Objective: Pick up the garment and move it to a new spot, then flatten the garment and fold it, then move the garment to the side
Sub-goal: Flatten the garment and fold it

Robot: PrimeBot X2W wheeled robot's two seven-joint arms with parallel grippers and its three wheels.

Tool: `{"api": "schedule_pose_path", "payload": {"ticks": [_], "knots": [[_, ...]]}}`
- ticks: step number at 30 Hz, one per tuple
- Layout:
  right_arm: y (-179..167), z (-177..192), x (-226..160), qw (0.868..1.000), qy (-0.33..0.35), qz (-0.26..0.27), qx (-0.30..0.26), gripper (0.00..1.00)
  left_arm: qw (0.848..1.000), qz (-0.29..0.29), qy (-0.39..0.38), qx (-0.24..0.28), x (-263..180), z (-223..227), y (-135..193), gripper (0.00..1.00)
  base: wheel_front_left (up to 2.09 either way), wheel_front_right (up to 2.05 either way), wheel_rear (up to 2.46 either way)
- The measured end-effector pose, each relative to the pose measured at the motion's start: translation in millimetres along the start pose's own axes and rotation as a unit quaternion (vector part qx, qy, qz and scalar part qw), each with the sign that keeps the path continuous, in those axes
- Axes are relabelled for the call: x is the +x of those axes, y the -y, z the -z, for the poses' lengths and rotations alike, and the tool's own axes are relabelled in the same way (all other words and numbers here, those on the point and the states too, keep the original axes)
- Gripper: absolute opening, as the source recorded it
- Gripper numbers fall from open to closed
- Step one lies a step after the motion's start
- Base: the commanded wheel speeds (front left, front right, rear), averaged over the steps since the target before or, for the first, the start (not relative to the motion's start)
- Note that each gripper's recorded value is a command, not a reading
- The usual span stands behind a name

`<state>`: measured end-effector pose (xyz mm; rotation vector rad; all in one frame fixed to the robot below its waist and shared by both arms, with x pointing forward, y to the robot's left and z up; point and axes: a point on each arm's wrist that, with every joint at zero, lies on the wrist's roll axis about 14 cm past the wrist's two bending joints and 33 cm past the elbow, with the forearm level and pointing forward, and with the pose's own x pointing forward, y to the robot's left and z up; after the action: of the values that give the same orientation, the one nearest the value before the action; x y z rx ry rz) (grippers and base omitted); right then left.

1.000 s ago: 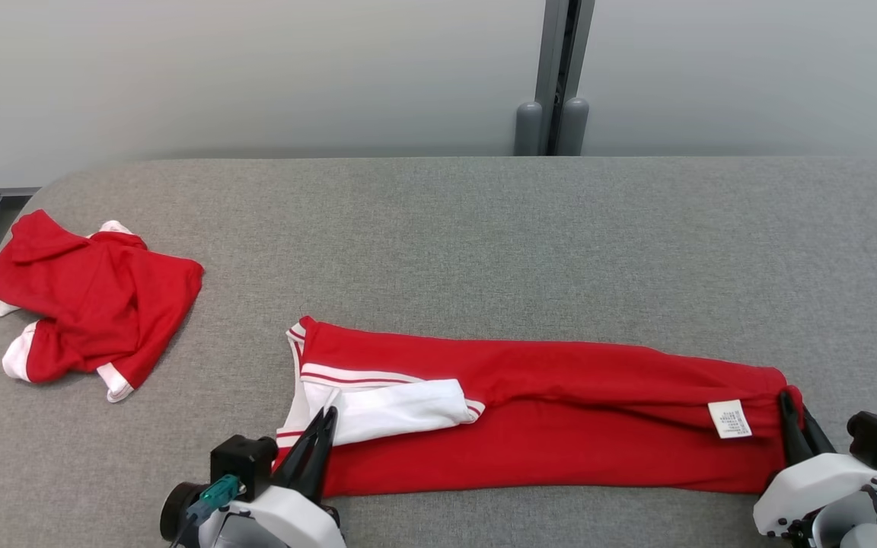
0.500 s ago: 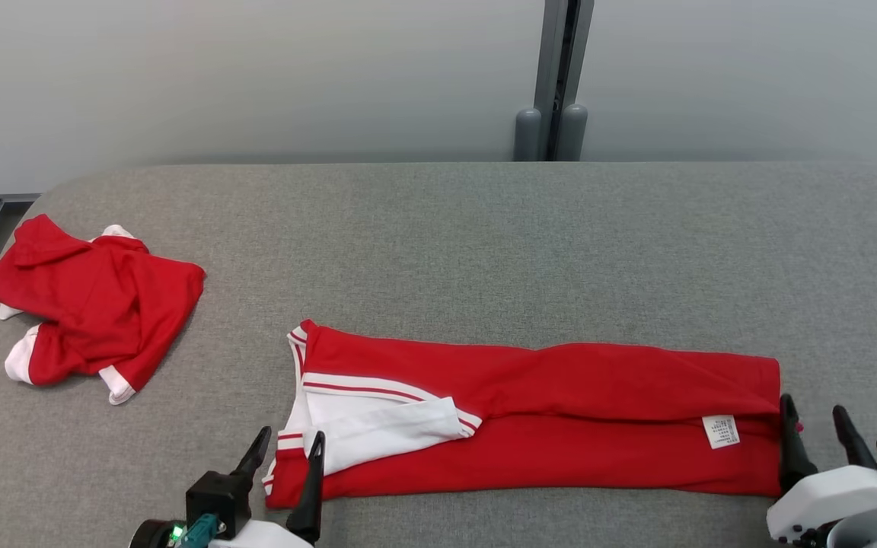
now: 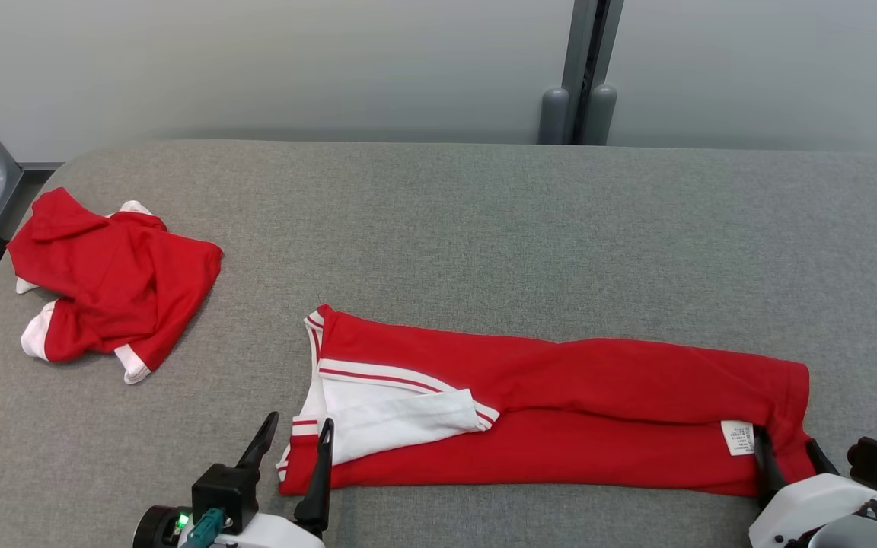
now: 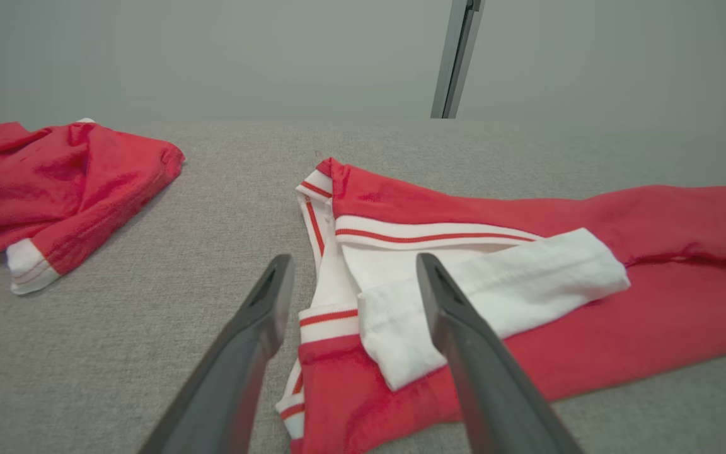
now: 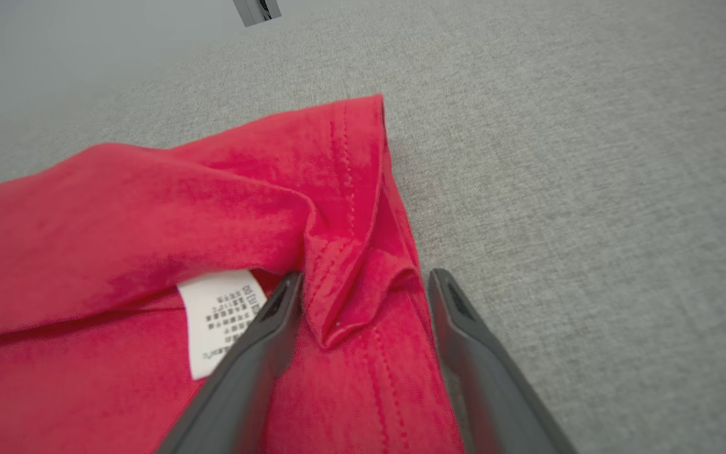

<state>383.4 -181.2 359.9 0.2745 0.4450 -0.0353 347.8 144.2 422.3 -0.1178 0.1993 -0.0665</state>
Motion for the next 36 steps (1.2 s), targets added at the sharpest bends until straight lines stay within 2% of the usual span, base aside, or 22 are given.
{"api": "schedule_pose_path", "payload": {"ticks": [1, 2, 3, 4, 10, 15, 19, 22, 27, 31, 36], "knots": [[-1.2, 2.2, 1.0, 1.000, -0.007, -0.002, 0.000, 0.98, 1.000, 0.000, 0.000, 0.000, -0.3, 0.3, -0.7, 1.00, 0.00, 0.00, 0.00], [-2.0, 5.2, 1.3, 1.000, -0.014, -0.003, 0.001, 0.44, 1.000, 0.000, -0.001, 0.000, -0.5, 0.4, -1.0, 1.00, 0.00, 0.00, 0.00], [-2.4, 6.1, 1.6, 1.000, -0.016, -0.003, 0.002, 0.16, 1.000, -0.001, 0.000, -0.001, -0.6, 0.1, -1.5, 1.00, 0.00, 0.00, 0.00], [-2.5, 6.6, 1.8, 1.000, -0.017, -0.004, 0.003, 0.00, 1.000, -0.003, 0.001, -0.001, -0.6, -0.2, -2.7, 1.00, 0.00, 0.00, 0.00], [4.6, -7.9, 4.3, 1.000, 0.008, 0.001, 0.007, 0.00, 1.000, -0.002, 0.002, 0.002, -0.4, -0.8, -4.6, 1.00, 0.00, 0.00, 0.00], [23.6, -46.1, 4.5, 0.997, 0.067, 0.020, 0.009, 0.00, 1.000, 0.004, 0.000, 0.003, -1.6, 0.1, -2.2, 1.00, 0.00, 0.00, 0.00], [17.9, -70.6, 1.8, 0.994, 0.106, 0.008, 0.000, 0.00, 1.000, 0.014, 0.001, 0.007, -0.9, -0.2, 2.9, 1.00, 0.00, 0.00, 0.00], [-11.0, -83.9, -0.1, 0.991, 0.131, -0.034, -0.015, 0.00, 1.000, 0.020, 0.001, 0.008, -0.6, -0.1, 6.3, 1.00, 0.00, 0.00, 0.00], [-85.5, -91.3, -10.9, 0.978, 0.155, -0.139, -0.034, 0.00, 1.000, 0.025, 0.000, 0.008, -2.5, 0.4, 9.1, 1.00, 0.00, 0.00, 0.00], [-145.3, -74.1, -23.6, 0.966, 0.124, -0.223, -0.034, 0.00, 1.000, 0.020, -0.003, 0.002, -7.8, 2.9, 7.2, 1.00, 0.00, 0.00, 0.00], [-198.6, -54.4, -34.9, 0.950, 0.085, -0.298, -0.042, 0.00, 1.000, 0.009, -0.004, 0.003, -17.8, 5.6, 1.5, 1.00, 0.00, 0.00, 0.00]]}}
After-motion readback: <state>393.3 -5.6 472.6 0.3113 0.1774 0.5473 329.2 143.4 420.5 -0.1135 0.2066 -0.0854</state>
